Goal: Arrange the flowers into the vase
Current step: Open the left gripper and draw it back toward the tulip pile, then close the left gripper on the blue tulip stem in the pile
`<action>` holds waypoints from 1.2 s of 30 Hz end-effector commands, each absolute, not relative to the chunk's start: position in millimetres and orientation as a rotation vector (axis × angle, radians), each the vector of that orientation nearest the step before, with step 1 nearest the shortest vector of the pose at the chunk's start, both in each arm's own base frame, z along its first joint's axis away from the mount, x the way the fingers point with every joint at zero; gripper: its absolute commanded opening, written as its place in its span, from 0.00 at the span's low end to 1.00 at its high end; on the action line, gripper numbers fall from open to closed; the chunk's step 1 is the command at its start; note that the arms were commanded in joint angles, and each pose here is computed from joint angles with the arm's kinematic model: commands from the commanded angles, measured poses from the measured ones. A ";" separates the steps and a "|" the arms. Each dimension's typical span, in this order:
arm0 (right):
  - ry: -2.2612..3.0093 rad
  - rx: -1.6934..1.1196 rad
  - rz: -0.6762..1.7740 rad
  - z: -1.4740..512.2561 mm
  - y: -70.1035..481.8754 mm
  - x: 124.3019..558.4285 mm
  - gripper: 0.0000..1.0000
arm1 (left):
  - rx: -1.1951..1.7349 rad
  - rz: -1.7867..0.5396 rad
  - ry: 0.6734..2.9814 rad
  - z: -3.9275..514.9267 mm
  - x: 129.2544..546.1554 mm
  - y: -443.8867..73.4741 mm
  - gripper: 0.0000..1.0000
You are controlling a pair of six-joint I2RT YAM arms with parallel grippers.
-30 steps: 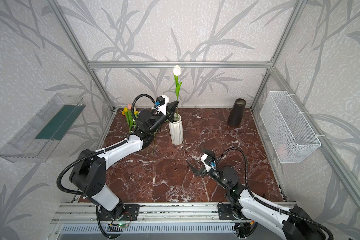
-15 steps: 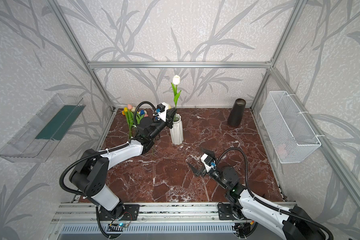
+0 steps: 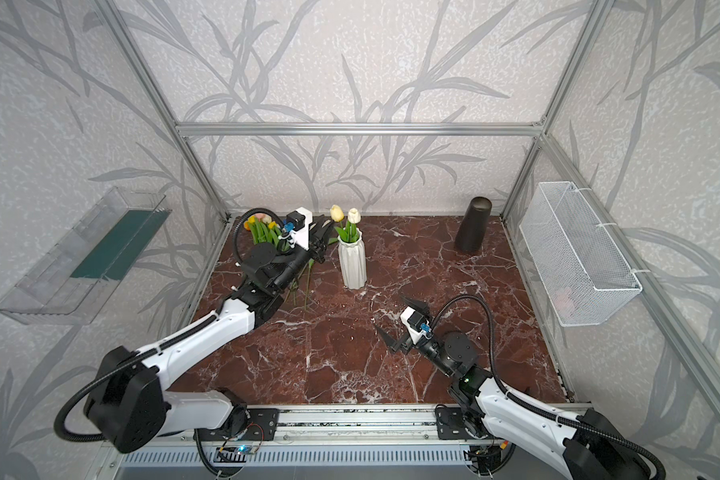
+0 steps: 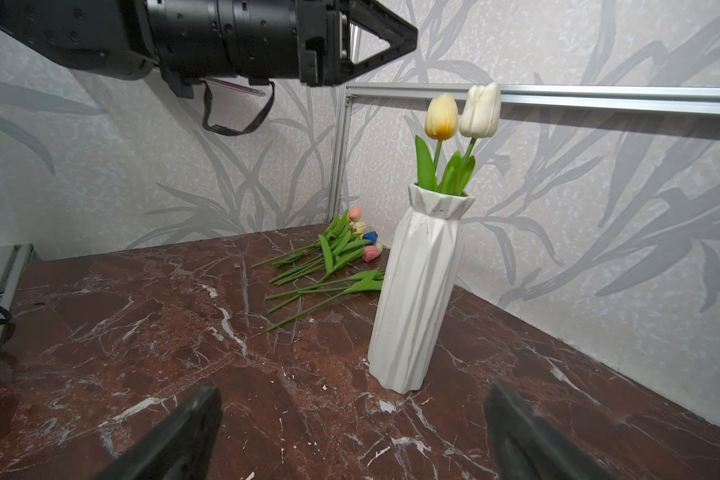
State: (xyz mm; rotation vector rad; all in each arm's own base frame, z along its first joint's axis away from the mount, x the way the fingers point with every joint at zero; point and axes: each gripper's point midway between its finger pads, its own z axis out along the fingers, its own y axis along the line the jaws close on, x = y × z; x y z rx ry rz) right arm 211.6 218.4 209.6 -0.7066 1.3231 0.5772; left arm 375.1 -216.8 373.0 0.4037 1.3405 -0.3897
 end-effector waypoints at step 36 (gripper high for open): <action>1.289 -0.716 0.583 217.8 222.9 211.2 0.99 | 0.072 0.036 2.863 35.7 453.4 -114.2 0.33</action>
